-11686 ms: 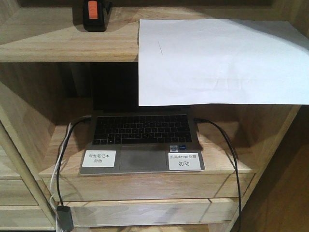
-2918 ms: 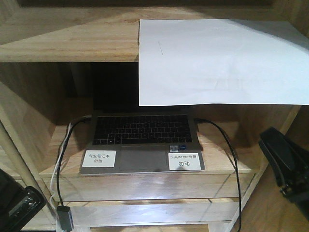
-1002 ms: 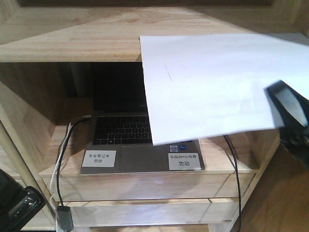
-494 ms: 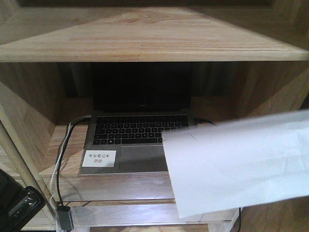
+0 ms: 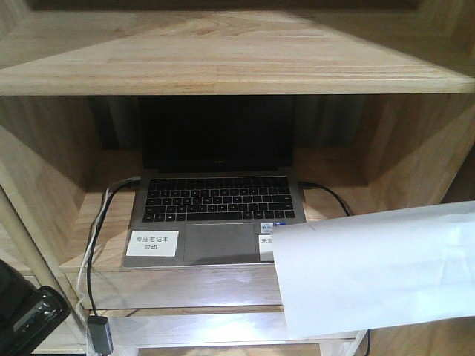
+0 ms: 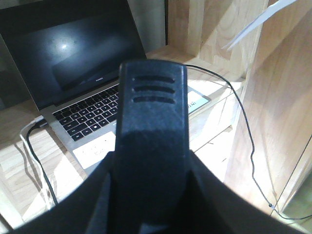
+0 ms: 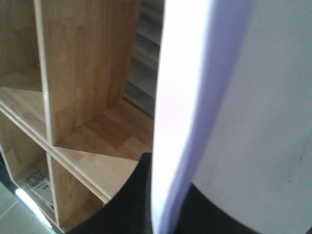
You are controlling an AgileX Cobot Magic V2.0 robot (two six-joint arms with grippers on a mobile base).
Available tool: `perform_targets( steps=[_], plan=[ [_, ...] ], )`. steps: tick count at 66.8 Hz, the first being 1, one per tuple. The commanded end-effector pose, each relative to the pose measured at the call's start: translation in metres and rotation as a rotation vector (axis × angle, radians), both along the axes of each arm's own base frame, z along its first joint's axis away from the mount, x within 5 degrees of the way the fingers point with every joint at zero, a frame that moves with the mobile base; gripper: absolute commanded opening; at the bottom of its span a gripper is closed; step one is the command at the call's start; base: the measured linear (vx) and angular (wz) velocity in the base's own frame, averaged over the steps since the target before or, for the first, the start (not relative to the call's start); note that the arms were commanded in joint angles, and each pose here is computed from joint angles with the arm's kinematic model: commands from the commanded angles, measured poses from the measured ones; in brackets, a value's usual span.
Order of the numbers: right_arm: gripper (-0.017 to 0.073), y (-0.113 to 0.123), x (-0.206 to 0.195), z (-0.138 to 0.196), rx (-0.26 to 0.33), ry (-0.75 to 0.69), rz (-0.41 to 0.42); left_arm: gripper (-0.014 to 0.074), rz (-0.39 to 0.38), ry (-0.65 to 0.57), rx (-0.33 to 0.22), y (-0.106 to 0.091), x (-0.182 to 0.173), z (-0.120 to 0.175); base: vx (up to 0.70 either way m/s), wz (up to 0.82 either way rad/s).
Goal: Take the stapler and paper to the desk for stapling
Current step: 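Grasp the white paper sheet with the right gripper and pull it off, then drive the base away from the shelf holding stapler and paper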
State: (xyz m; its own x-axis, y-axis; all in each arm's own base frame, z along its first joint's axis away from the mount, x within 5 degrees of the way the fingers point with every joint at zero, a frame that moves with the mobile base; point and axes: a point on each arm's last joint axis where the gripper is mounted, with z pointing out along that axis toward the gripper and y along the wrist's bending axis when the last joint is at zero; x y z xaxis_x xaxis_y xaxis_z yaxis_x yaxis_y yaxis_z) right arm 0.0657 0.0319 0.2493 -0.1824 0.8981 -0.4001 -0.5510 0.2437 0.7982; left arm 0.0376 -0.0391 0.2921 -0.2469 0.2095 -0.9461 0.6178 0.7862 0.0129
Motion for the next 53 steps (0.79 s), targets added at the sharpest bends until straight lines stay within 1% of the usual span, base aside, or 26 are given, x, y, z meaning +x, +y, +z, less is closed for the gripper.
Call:
perform_targets(
  steps=[1,9,53],
  plan=[
    [-0.0005,0.0005,-0.0018,0.0125,-0.002,-0.073,0.002,-0.0007,0.029,-0.095,-0.095,0.0004,0.0026,0.0192,0.0,0.0],
    [-0.0005,0.0012,-0.0021,0.0124,-0.012,-0.077,0.006,-0.0007,0.029,-0.095,-0.095,0.0004,0.0026,0.0192,0.0,0.0],
    [-0.0005,0.0017,-0.0023,0.0124,-0.018,-0.081,0.008,-0.0007,0.029,-0.095,-0.095,0.0004,0.0026,0.0192,0.0,0.0]
  ],
)
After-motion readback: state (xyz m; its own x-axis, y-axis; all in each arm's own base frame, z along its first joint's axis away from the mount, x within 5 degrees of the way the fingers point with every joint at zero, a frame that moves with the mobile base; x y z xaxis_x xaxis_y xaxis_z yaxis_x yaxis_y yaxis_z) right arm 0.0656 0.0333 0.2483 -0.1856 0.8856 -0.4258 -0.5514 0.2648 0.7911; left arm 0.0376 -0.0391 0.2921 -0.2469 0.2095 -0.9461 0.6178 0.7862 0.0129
